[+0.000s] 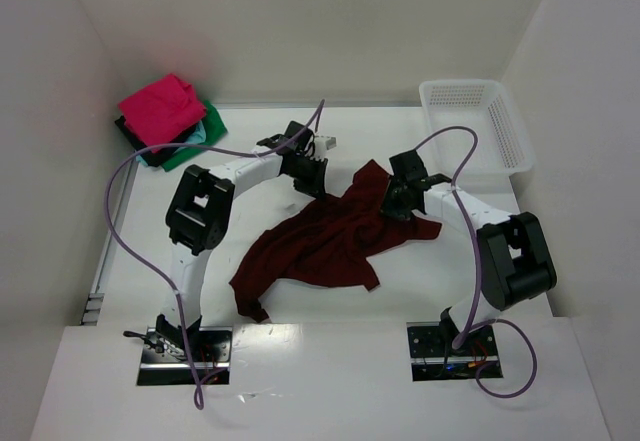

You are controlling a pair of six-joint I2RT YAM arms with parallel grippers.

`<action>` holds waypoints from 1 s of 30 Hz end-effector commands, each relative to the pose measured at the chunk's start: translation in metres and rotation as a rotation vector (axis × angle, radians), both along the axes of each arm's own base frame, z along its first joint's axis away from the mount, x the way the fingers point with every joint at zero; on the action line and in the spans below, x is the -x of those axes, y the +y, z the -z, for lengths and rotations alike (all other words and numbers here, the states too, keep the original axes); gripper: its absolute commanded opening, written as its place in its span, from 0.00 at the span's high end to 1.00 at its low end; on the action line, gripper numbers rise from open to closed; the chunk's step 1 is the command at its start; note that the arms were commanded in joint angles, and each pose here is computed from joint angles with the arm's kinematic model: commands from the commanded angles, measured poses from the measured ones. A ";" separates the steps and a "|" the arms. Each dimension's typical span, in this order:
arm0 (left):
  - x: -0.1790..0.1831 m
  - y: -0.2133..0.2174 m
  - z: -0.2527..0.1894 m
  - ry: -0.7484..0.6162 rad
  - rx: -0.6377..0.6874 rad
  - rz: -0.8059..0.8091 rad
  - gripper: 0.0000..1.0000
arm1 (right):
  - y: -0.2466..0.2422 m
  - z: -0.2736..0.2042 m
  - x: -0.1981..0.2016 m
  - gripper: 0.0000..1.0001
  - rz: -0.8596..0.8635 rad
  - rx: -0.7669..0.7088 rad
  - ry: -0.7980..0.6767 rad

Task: Fold and stack the t-shirts
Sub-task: Flatten out the tshirt

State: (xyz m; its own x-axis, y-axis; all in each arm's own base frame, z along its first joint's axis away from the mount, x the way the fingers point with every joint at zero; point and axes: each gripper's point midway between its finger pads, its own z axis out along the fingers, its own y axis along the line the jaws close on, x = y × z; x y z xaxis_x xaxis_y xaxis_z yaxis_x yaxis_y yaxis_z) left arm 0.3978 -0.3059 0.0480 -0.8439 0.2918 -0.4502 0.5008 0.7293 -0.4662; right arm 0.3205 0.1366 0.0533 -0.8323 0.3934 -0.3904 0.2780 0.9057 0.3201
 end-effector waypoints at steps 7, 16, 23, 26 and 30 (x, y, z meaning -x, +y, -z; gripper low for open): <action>-0.061 0.062 -0.053 -0.174 -0.031 -0.301 1.00 | -0.032 -0.064 -0.059 1.00 0.060 0.047 -0.196; -0.100 0.199 -0.086 -0.249 -0.081 -0.593 1.00 | -0.093 -0.079 -0.075 1.00 0.181 0.098 -0.222; -0.114 0.254 -0.083 -0.256 -0.125 -0.700 1.00 | -0.112 -0.087 -0.074 0.99 0.239 0.100 -0.240; -0.122 0.267 -0.081 -0.252 -0.146 -0.718 1.00 | -0.111 -0.076 -0.067 0.95 0.255 0.092 -0.211; -0.127 0.269 -0.084 -0.258 -0.157 -0.717 0.93 | -0.112 -0.069 -0.065 0.88 0.267 0.095 -0.206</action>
